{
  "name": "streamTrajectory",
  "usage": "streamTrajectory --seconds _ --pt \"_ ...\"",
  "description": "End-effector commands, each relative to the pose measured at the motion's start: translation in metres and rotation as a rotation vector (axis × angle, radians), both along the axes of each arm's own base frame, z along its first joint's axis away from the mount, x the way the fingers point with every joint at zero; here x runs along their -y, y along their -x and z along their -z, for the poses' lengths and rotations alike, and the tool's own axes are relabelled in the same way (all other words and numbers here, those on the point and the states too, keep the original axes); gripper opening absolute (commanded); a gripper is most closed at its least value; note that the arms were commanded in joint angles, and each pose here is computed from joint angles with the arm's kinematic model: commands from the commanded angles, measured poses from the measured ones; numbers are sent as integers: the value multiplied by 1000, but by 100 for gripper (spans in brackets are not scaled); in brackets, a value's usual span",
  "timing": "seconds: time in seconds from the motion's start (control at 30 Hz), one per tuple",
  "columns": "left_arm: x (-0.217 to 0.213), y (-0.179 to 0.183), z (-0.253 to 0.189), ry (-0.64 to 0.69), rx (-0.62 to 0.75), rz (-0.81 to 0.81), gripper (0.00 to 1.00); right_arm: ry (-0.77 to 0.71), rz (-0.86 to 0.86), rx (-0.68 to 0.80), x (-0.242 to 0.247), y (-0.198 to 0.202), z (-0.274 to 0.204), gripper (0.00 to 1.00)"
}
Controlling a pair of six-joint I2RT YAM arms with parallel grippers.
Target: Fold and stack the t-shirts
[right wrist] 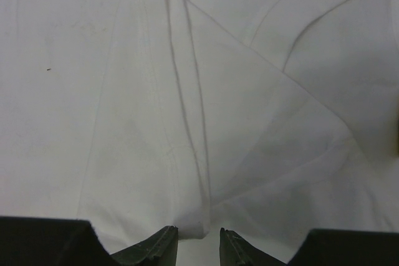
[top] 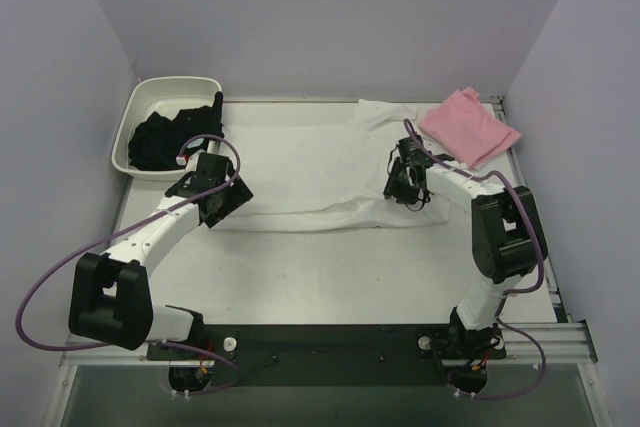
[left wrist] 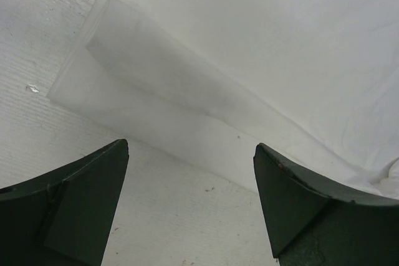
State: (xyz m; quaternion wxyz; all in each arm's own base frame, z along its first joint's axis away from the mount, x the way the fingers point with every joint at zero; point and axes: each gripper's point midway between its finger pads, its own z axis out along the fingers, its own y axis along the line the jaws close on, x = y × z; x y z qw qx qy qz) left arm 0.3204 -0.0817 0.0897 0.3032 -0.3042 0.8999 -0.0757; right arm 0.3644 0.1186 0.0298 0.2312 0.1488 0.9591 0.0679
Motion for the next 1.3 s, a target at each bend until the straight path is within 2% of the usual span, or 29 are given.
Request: streamTrajectory --seconds 0.0,0.17,0.47,0.87,1.13,1.27 --pt "2 -13 -13 -2 59 5 91 2 21 -1 1 -7 1 33" --pt "2 -12 -11 -4 56 5 91 -9 27 -8 -2 -9 8 31" --pt "0 -12 -9 -15 49 9 91 -20 28 -10 -6 -13 10 0" --pt "0 -11 -13 -11 56 8 91 -28 -35 89 -25 -42 -36 0" --pt "-1 -9 -11 -19 50 13 91 -114 -129 160 -70 -84 -75 0" --pt "-1 -8 -11 -22 48 15 91 -162 -170 143 -93 -104 -65 0"
